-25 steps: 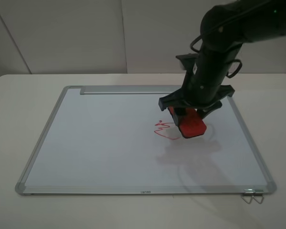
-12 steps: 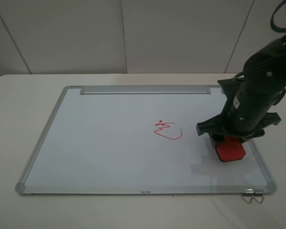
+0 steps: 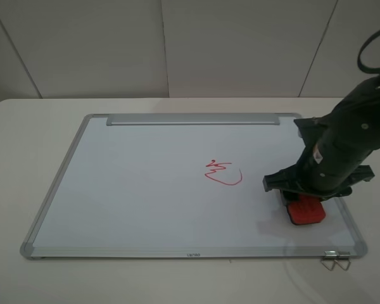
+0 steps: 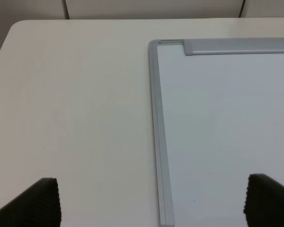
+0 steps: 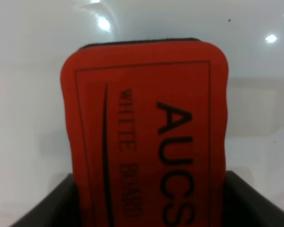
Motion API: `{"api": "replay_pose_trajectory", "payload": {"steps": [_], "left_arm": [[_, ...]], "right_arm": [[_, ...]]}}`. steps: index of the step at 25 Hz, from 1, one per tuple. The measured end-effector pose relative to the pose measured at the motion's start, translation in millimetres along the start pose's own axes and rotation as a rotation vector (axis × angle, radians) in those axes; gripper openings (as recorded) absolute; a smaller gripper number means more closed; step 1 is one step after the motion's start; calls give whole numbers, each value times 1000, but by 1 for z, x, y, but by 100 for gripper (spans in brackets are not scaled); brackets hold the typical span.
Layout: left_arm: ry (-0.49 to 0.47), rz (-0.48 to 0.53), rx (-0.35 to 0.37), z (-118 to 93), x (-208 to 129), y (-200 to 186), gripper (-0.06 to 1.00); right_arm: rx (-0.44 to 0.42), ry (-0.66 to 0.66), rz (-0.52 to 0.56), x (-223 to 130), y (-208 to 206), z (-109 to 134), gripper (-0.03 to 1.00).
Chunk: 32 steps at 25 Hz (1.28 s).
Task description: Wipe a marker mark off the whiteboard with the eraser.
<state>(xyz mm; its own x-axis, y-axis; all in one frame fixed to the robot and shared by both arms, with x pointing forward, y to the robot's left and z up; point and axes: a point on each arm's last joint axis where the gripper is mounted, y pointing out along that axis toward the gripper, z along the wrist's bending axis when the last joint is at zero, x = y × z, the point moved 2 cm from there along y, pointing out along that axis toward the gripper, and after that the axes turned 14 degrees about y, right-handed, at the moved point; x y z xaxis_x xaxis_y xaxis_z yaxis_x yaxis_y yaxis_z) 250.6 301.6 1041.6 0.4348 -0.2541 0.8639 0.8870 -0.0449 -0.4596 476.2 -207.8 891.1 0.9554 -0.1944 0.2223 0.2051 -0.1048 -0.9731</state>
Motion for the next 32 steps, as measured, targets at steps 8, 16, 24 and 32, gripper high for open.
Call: {"api": "replay_pose_trajectory", "payload": {"steps": [8, 16, 24, 32], "left_arm": [[0, 0, 0, 0, 0, 0, 77], [0, 0, 0, 0, 0, 0, 77], [0, 0, 0, 0, 0, 0, 77], [0, 0, 0, 0, 0, 0, 77]], "right_arm": [[-11, 12, 32, -3, 8, 1, 50], [-17, 13, 37, -4, 8, 0, 58], [46, 12, -53, 2, -23, -3, 66], [125, 49, -240, 0, -109, -54, 71]]}}
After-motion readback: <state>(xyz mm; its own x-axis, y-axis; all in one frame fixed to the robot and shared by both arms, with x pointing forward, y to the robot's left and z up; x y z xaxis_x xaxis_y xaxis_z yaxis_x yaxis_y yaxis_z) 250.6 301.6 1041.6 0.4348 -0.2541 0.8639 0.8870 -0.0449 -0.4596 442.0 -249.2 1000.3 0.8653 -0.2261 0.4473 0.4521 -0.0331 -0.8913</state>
